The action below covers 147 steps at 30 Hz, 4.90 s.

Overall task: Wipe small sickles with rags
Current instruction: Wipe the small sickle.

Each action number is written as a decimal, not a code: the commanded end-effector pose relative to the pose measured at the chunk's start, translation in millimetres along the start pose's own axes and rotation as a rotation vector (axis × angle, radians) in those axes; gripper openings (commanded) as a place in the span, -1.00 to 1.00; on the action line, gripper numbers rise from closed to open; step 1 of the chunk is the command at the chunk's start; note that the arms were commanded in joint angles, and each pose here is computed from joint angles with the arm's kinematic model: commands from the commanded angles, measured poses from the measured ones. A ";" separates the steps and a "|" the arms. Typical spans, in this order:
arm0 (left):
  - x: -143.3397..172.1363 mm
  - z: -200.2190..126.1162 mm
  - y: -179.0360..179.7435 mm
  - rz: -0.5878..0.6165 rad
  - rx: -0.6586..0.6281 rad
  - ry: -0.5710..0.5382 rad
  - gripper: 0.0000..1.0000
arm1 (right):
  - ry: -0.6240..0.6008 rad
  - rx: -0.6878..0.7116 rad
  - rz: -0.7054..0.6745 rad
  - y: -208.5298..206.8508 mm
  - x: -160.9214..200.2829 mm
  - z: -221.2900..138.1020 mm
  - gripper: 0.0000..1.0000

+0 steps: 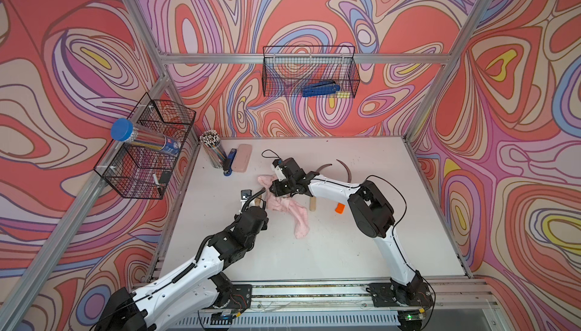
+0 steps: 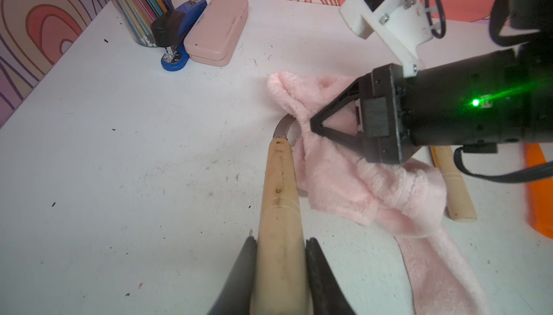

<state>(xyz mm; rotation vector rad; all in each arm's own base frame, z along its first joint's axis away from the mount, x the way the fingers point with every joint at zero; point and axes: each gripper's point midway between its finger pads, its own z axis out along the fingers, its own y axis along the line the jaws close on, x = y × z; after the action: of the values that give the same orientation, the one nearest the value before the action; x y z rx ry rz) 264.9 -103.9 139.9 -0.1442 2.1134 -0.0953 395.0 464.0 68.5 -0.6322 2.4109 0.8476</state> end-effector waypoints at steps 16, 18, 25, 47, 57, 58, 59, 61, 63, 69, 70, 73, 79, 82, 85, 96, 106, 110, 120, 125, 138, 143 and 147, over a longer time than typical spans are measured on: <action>-3.6 1.3 -0.6 -0.030 -0.001 -0.019 -1.00 | -0.041 -0.113 -0.122 75.2 5.8 -34.7 -1.00; -3.6 1.1 -0.5 -0.029 -0.001 -0.019 -1.00 | -0.047 -0.096 -0.120 72.4 4.6 -34.4 -1.00; -6.8 -1.8 -0.1 -0.036 0.004 -0.029 -1.00 | 0.008 -0.035 -0.054 24.8 6.3 1.4 -1.00; -9.7 -6.8 7.3 -0.045 -0.016 -0.046 -1.00 | -0.057 0.439 0.125 -159.0 -10.1 -24.5 -1.00; -9.6 -8.6 9.1 -0.049 -0.014 -0.053 -1.00 | -0.097 0.436 0.054 -142.3 -21.6 -34.3 -1.00; -8.9 -7.5 8.3 -0.048 -0.013 -0.050 -1.00 | -0.095 0.416 0.033 -131.7 -20.3 -31.8 -1.00; -8.4 -6.1 7.2 -0.046 -0.012 -0.046 -1.00 | -0.093 0.391 -0.001 -116.2 -20.1 -29.1 -1.00; -7.5 -3.6 4.5 -0.042 -0.010 -0.040 -1.00 | -0.089 0.327 -0.061 -81.3 -18.6 -24.4 -1.00; -5.3 -0.3 1.4 -0.037 -0.006 -0.029 -1.00 | -0.084 0.228 -0.109 -42.7 -15.7 -21.0 -1.00; -1.2 4.7 -0.5 -0.029 -0.011 -0.014 -1.00 | -0.106 -0.054 -0.214 55.2 -10.5 -40.2 -1.00; -0.5 5.0 -0.5 -0.027 -0.012 -0.013 -1.00 | -0.114 -0.098 -0.217 65.3 -10.6 -46.4 -1.00; 0.5 5.5 0.0 -0.027 -0.014 -0.011 -1.00 | -0.138 -0.217 -0.220 89.6 -9.7 -67.4 -1.00; 1.0 5.9 -1.6 -0.028 -0.006 -0.009 -1.00 | -0.139 -0.185 -0.215 83.8 -8.8 -70.0 -1.00; -0.2 4.9 -1.4 -0.032 -0.004 -0.013 -1.00 | -0.102 -0.097 -0.196 63.3 -9.6 -47.9 -1.00; -0.4 3.4 -0.6 -0.036 -0.002 -0.013 -1.00 | -0.049 -0.048 -0.153 38.5 -10.2 -19.5 -1.00; -2.9 -0.6 3.8 -0.037 -0.011 -0.026 -1.00 | -0.013 0.177 0.079 -106.2 -20.5 2.4 -1.00; -3.3 -0.9 7.2 -0.036 -0.027 -0.034 -1.00 | -0.033 0.230 0.177 -164.9 -16.0 -25.3 -1.00; -3.5 -0.5 6.8 -0.035 -0.027 -0.032 -1.00 | -0.031 0.227 0.177 -163.3 -16.4 -27.0 -1.00; -4.4 1.2 4.1 -0.032 -0.025 -0.030 -1.00 | -0.032 0.150 0.024 -76.7 -21.1 -31.8 -1.00; -3.4 3.0 2.2 -0.032 -0.022 -0.023 -1.00 | -0.034 0.060 -0.069 -9.3 -16.6 -36.3 -1.00; -5.1 1.5 1.3 -0.039 -0.014 -0.027 -1.00 | -0.065 -0.027 -0.122 36.6 -8.1 -61.8 -1.00; -4.7 1.6 0.6 -0.037 -0.011 -0.023 -1.00 | -0.022 0.010 -0.065 -0.6 -7.2 -36.8 -1.00; -5.3 1.3 1.1 -0.035 -0.014 -0.025 -1.00 | -0.006 0.042 -0.005 -38.5 -10.6 -24.0 -1.00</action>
<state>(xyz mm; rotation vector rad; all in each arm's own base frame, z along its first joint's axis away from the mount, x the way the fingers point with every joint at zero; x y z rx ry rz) 266.5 -105.7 135.7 -0.1631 2.1103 -0.1090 396.9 439.6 89.8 -0.6759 2.3683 0.8189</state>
